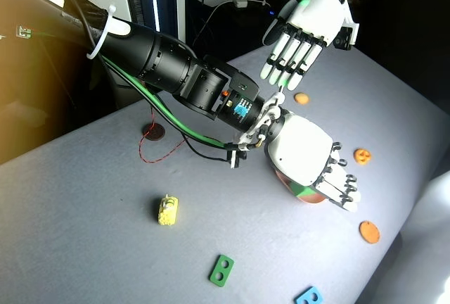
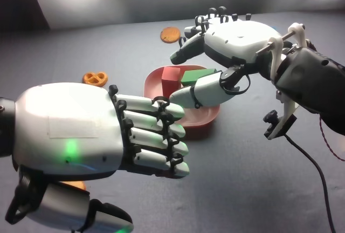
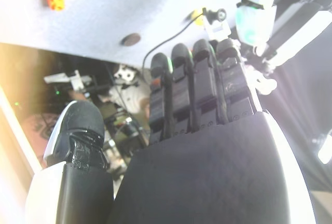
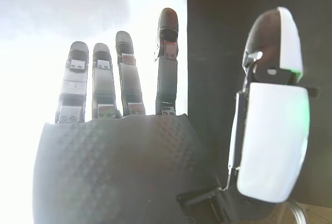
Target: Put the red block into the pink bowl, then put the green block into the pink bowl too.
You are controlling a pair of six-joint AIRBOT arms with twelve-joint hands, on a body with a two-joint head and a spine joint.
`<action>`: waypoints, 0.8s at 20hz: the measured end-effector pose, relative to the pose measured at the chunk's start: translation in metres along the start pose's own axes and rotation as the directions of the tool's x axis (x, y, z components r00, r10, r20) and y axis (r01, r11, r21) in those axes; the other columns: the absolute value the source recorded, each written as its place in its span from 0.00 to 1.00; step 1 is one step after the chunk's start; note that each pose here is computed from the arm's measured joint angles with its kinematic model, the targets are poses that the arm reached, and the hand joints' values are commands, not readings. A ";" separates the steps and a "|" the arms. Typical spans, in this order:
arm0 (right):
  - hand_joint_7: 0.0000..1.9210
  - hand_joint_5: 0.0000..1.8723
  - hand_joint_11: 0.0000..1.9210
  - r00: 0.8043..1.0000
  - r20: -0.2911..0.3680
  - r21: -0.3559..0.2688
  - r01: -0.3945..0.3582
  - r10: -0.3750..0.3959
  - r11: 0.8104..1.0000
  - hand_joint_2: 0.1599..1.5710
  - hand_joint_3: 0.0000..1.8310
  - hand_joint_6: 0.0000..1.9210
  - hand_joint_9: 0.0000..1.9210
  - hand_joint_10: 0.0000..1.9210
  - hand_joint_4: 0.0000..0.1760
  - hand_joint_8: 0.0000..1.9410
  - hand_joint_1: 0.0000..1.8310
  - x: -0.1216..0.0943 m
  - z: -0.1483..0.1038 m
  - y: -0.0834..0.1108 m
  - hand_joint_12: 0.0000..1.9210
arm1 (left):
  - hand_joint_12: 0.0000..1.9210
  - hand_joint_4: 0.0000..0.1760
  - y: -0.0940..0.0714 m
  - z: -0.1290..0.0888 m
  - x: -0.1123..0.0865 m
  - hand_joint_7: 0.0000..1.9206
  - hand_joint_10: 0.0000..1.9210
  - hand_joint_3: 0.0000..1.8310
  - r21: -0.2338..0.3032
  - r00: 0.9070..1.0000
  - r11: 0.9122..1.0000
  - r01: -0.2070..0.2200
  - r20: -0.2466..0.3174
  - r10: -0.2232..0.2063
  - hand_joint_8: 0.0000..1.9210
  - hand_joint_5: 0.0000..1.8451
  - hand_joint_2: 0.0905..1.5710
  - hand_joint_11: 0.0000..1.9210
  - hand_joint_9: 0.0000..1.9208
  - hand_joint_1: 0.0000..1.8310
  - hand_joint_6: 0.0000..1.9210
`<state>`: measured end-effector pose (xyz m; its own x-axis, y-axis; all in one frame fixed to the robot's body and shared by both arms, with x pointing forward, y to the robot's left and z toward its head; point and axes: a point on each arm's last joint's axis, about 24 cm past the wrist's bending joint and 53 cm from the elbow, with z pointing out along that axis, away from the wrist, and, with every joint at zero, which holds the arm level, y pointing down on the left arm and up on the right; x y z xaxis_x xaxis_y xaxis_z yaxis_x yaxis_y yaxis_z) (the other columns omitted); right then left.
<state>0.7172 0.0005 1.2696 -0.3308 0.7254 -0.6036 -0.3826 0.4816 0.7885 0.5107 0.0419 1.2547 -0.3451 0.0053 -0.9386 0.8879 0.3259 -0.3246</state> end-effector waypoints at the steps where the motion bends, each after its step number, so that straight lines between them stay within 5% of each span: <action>1: 0.00 0.27 0.00 1.000 -0.004 -0.001 0.003 -0.003 1.000 0.49 0.00 0.00 0.00 0.00 1.00 0.00 0.32 0.001 0.000 0.000 0.00 | 0.00 0.00 -0.001 0.000 -0.001 0.15 0.00 0.00 0.002 1.000 1.000 -0.005 0.001 0.005 0.00 0.18 0.86 0.01 0.08 0.03 0.00; 5: 0.00 0.22 0.00 1.000 -0.011 -0.008 0.019 -0.020 1.000 0.47 0.00 0.00 0.00 0.00 1.00 0.00 0.38 -0.007 -0.006 0.000 0.00 | 0.00 0.00 -0.002 0.002 -0.003 0.12 0.00 0.00 0.005 1.000 1.000 0.006 0.007 -0.006 0.00 0.16 0.87 0.00 0.07 0.01 0.00; 7: 0.00 0.21 0.00 0.997 -0.015 -0.078 0.076 -0.077 0.994 0.46 0.00 0.00 0.00 0.00 1.00 0.00 0.37 -0.014 -0.016 0.018 0.00 | 0.00 0.00 -0.003 0.007 -0.003 0.13 0.00 0.00 0.012 1.000 1.000 0.013 0.006 -0.013 0.00 0.17 0.86 0.01 0.07 0.05 0.00; 11: 0.00 0.20 0.00 0.974 -0.054 -0.253 0.199 -0.219 0.947 0.47 0.00 0.00 0.00 0.00 1.00 0.00 0.36 -0.010 -0.054 0.062 0.00 | 0.00 0.00 -0.003 0.012 -0.006 0.12 0.00 0.00 0.012 1.000 1.000 0.026 0.014 -0.026 0.00 0.16 0.87 0.01 0.07 0.05 0.01; 16: 0.00 0.17 0.00 0.939 -0.104 -0.315 0.280 -0.326 0.907 0.49 0.00 0.00 0.00 0.00 1.00 0.00 0.36 -0.015 -0.086 0.066 0.00 | 0.00 0.00 -0.005 0.014 -0.008 0.14 0.00 0.00 0.020 0.999 0.999 0.041 0.022 -0.041 0.01 0.18 0.86 0.00 0.07 0.06 0.01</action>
<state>0.6224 -0.0212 1.3203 -0.2760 0.4729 -0.8368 -0.7112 0.4851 0.5087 0.5137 0.0266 1.2626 -0.3746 -0.0293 -0.9267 0.8790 0.3068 -0.3649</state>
